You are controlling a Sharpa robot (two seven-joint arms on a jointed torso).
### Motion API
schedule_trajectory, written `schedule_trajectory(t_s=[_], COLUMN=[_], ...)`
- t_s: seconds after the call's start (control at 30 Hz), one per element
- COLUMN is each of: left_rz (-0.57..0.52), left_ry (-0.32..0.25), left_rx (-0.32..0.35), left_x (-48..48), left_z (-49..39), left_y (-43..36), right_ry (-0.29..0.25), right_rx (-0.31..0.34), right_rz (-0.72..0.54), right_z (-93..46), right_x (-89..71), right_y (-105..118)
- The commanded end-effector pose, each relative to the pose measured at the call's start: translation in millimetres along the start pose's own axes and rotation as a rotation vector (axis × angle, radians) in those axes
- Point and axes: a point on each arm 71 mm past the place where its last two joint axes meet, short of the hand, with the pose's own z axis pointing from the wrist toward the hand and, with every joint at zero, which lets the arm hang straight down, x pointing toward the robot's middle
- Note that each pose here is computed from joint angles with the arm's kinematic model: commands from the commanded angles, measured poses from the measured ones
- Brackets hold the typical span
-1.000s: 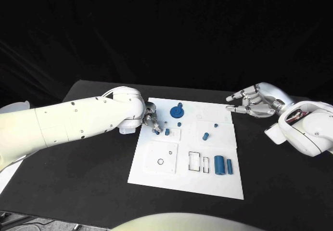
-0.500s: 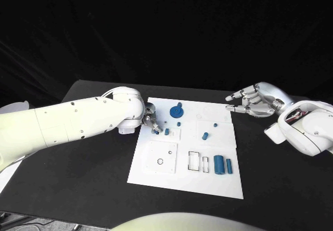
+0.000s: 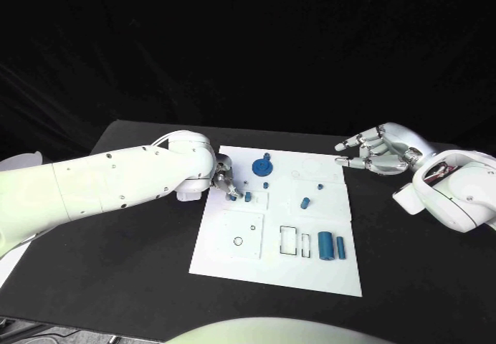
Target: Assemble the parts on the task board
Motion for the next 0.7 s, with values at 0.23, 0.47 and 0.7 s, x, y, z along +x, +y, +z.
schedule_trajectory(t_s=[0.23, 0.47, 0.7], left_rz=[0.005, 0.011, 0.018], left_ry=[0.01, 0.019, 0.021], left_rx=[-0.031, -0.04, -0.058], left_x=[2.8, 2.5, 1.2], left_z=[-0.1, 0.8, 2.1], left_y=[-1.7, 1.4, 7.7], right_ry=[0.013, 0.013, 0.014], right_rx=[-0.008, -0.008, -0.006], right_rz=[-0.007, -0.007, -0.007], right_z=[0.4, 0.3, 0.3], right_x=[1.6, 1.5, 1.6], right_y=[0.9, 0.8, 0.6])
